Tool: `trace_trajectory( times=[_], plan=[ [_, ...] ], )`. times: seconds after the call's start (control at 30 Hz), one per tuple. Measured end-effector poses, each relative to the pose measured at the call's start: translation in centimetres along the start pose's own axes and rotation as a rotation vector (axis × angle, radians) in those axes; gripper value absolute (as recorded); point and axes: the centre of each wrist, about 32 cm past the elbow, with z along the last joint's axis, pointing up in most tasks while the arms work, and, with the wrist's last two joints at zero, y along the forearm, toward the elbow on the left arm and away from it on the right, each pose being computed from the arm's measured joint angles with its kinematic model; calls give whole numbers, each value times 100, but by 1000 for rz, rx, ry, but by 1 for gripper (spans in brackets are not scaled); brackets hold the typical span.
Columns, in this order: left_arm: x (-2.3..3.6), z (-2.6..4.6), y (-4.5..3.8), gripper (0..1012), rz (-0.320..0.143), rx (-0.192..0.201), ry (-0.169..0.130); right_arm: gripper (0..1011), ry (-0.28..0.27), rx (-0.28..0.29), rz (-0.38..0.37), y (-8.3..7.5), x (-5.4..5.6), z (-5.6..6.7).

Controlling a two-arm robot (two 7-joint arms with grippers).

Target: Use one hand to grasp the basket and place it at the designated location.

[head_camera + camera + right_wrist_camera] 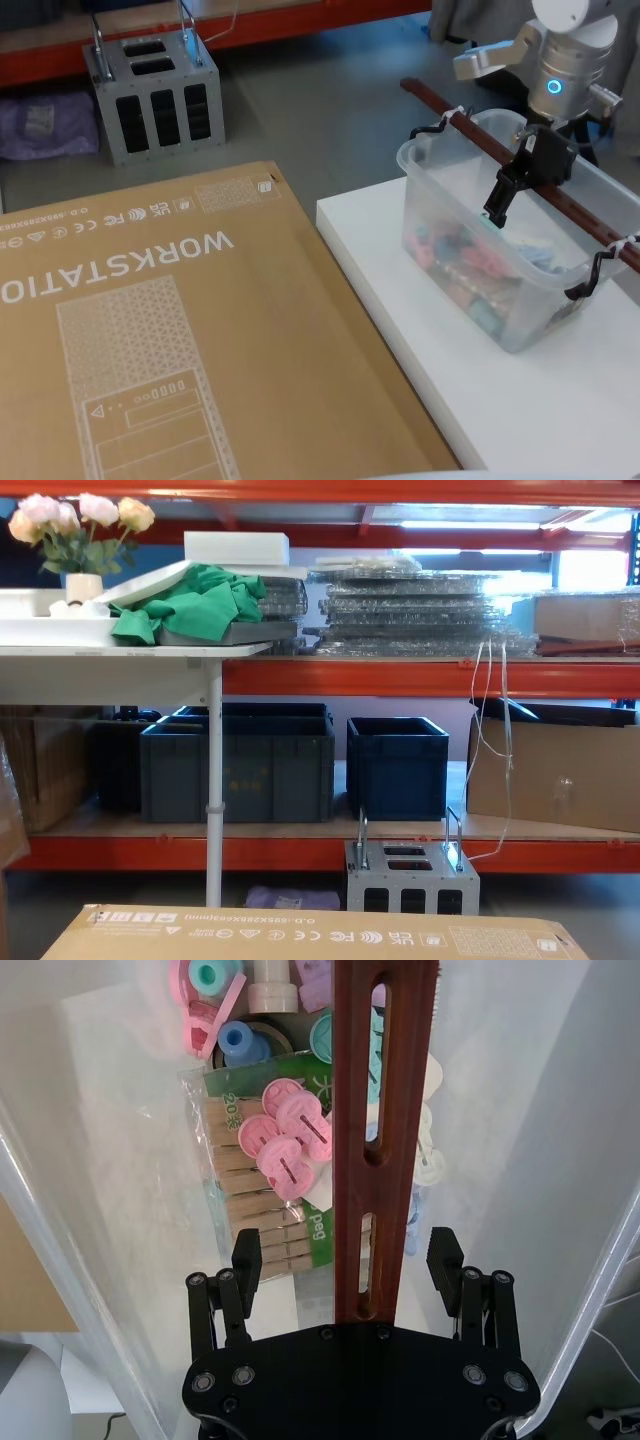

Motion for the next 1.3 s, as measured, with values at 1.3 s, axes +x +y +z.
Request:
trace_trajectory(
  times=[1.3],
  plan=[
    [0, 0, 0, 0, 0, 0, 0, 1000, 42, 4, -138, -526, -210, -140]
  ],
)
